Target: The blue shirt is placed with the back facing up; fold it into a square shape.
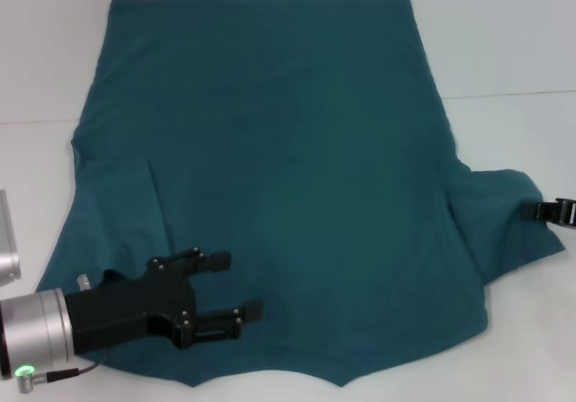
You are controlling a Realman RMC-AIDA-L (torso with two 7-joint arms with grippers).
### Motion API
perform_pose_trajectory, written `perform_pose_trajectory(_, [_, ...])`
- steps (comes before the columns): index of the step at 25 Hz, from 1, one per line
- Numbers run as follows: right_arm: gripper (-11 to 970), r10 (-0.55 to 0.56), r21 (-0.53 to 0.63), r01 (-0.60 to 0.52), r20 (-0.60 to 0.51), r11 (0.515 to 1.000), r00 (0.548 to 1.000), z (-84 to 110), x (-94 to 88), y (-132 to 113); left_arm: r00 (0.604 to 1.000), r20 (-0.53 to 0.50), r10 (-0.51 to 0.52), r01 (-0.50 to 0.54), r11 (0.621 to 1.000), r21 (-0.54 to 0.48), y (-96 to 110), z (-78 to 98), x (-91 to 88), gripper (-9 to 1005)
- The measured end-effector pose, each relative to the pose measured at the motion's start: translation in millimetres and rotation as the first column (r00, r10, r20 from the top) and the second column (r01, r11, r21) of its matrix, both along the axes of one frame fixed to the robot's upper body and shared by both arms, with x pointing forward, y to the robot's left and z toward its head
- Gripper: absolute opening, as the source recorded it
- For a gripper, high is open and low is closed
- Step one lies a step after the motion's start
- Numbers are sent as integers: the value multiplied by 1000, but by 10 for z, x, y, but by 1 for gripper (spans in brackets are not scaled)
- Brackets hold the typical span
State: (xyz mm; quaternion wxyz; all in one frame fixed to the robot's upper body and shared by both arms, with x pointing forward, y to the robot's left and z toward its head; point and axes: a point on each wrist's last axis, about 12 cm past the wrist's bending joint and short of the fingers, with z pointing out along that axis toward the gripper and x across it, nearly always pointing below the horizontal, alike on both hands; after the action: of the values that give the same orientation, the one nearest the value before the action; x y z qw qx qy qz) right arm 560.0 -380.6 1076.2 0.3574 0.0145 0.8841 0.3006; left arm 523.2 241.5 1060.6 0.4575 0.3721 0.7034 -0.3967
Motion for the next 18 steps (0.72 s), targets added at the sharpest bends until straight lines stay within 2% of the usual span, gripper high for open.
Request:
perform_pose_trajectory(9, [18,16,29,-16,23,999,1000,225,41,-90,1000,-7,3,-3,1000,-5,-1,3,3,886])
perform_pose_trajectory(18, [18,28,26,-28,30,999,999,356,102,-99,1000,-13,3,-3,1000,-9,-12,14,17,886])
